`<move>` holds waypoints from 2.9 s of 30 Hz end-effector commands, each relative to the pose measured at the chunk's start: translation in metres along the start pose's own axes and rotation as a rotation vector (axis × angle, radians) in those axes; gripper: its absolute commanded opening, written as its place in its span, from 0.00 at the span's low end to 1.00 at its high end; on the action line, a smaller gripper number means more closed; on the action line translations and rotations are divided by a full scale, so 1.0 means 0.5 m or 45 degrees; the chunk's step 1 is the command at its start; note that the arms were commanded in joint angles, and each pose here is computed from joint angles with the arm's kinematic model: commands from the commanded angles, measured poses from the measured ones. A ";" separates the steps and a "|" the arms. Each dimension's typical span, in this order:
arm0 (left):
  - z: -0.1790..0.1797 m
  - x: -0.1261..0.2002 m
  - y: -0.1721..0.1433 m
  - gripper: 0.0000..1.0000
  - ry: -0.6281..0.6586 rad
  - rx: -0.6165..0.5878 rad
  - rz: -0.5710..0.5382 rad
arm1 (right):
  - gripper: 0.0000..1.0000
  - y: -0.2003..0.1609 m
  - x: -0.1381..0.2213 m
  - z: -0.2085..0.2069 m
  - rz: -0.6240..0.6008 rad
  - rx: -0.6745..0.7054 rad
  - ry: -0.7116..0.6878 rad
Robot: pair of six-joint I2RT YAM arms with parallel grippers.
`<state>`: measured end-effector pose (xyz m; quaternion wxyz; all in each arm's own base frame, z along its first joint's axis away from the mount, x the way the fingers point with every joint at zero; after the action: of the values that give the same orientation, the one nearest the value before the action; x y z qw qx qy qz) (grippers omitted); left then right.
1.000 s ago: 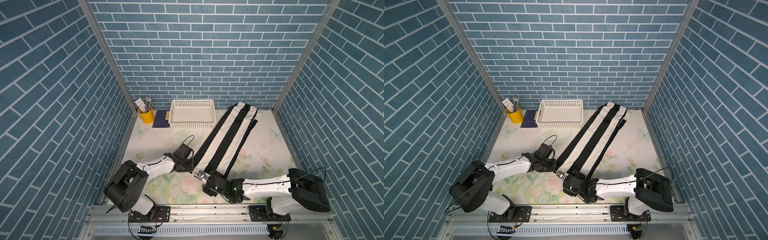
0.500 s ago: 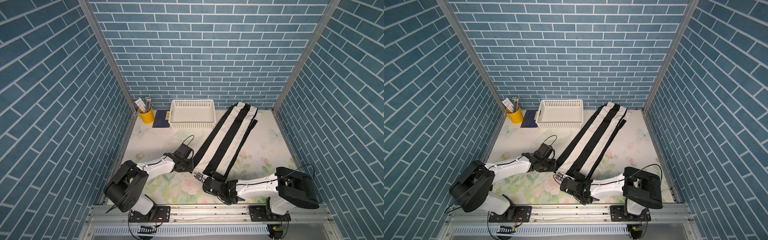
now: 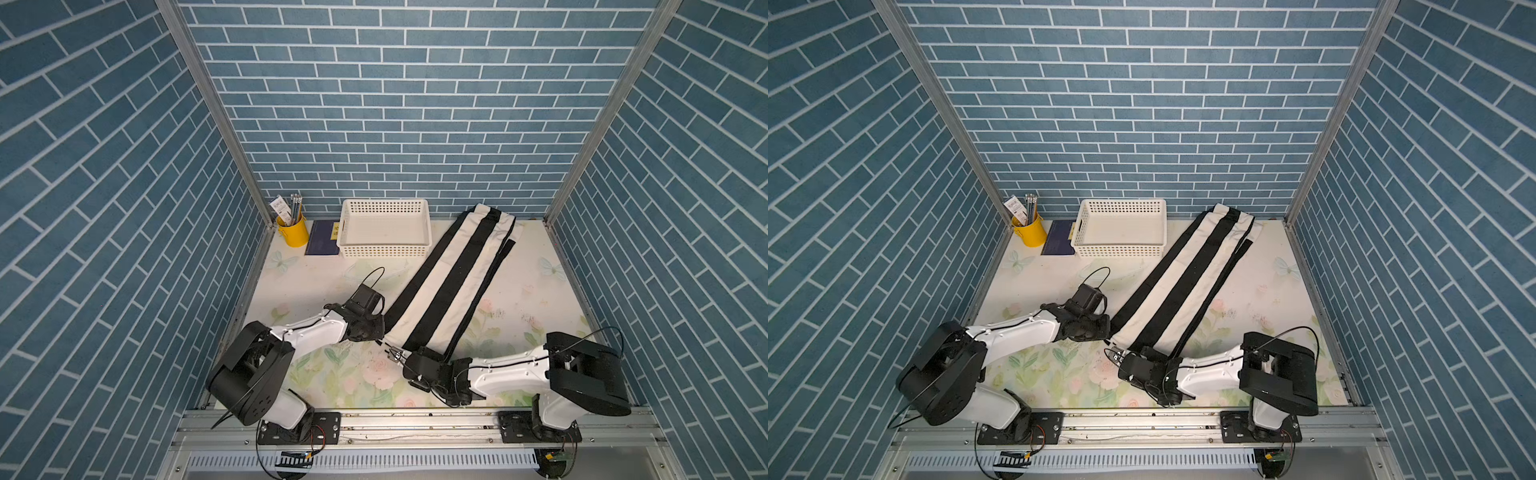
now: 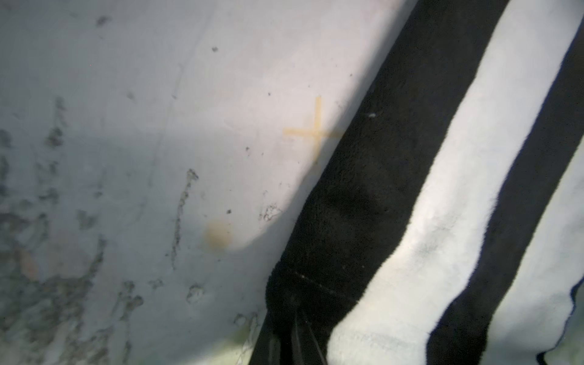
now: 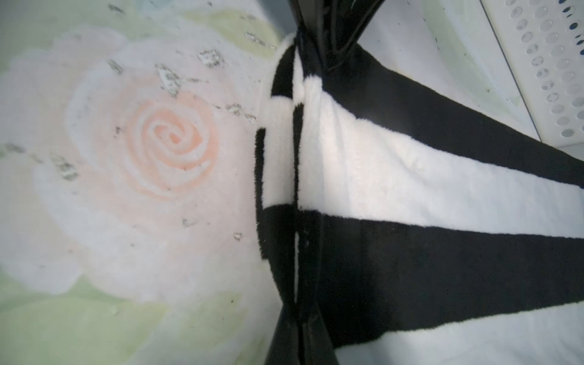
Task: Roll up the pillowcase
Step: Roll the pillowcase at the center of the board.
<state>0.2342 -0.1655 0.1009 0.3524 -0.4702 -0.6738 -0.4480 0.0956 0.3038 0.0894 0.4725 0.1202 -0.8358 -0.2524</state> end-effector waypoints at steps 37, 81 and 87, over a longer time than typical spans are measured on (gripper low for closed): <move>-0.073 0.089 -0.052 0.35 -0.220 -0.169 -0.116 | 0.00 -0.053 -0.021 -0.194 -0.106 -0.832 0.282; -0.153 -0.047 0.037 0.37 -0.105 -0.129 -0.138 | 0.68 -0.138 0.036 -0.230 0.312 -0.838 -0.196; -0.146 -0.050 0.034 0.37 -0.083 -0.117 -0.138 | 0.64 -0.118 0.047 -0.269 0.281 -0.793 -0.290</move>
<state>0.2616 -0.2393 0.1091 0.2771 -0.4701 -0.6899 -0.4756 0.1872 0.2026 0.1191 0.4442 -0.1480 -0.7565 -0.4566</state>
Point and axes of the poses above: each gripper's point midway between its finger pads, its own x axis back along the fingers, its own z axis along the line the jaws close on, y = z × x, the point moved 8 cm from there along x, back along the fingers, and after that the axes turned 6 degrees about x, right-handed, at the moved point
